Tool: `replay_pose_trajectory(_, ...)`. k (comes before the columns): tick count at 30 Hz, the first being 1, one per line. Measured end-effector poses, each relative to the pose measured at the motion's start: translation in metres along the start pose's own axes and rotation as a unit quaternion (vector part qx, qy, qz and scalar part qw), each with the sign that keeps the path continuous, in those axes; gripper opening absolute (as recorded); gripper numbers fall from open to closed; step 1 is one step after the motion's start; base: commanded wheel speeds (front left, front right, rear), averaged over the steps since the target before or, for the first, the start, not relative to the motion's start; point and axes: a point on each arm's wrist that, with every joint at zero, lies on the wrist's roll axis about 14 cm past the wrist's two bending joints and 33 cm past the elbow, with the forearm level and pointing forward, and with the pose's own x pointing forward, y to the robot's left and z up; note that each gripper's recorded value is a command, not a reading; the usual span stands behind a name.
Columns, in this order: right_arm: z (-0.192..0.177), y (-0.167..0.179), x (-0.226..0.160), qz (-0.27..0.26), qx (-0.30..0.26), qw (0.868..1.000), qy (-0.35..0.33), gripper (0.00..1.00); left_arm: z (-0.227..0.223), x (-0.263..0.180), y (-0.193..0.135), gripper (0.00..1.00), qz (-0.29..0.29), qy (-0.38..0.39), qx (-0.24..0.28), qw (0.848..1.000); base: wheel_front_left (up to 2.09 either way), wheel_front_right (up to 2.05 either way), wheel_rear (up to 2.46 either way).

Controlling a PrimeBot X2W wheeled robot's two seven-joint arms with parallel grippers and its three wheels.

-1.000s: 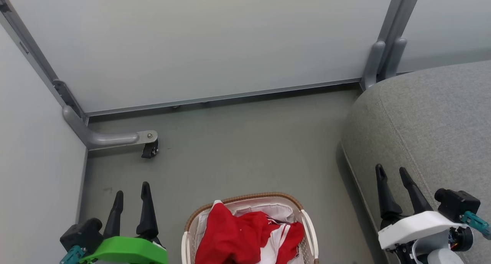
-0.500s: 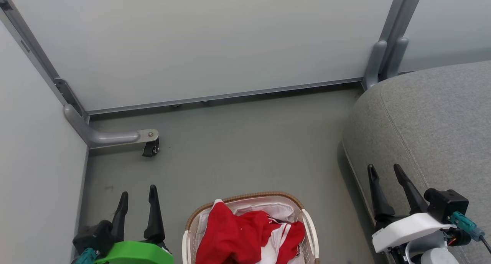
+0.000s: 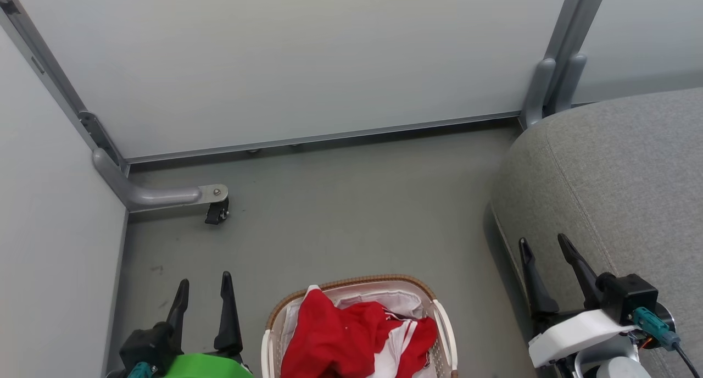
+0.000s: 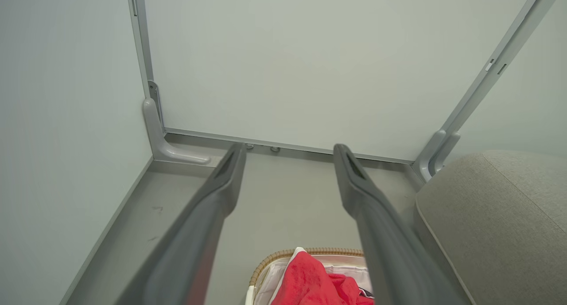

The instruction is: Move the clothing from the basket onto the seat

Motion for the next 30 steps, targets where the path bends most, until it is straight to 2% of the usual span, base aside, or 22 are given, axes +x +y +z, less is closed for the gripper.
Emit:
replay_pose_trajectory(12, -0.0014, 0.0071, -0.0031, 0.016, -0.036, 0.999, -0.001, 1.00, -0.0032, -0.0045, -0.0059, 1.00, -0.012, -0.002, 0.033, 0.999, 0.00, 0.00, 0.00)
replay_pose_trajectory(30, -0.0028, 0.0078, -0.0045, 0.017, -0.035, 0.999, 0.002, 1.00, -0.0069, -0.0064, -0.0070, 1.00, -0.014, 0.004, 0.032, 0.999, 0.00, 0.00, 0.00)
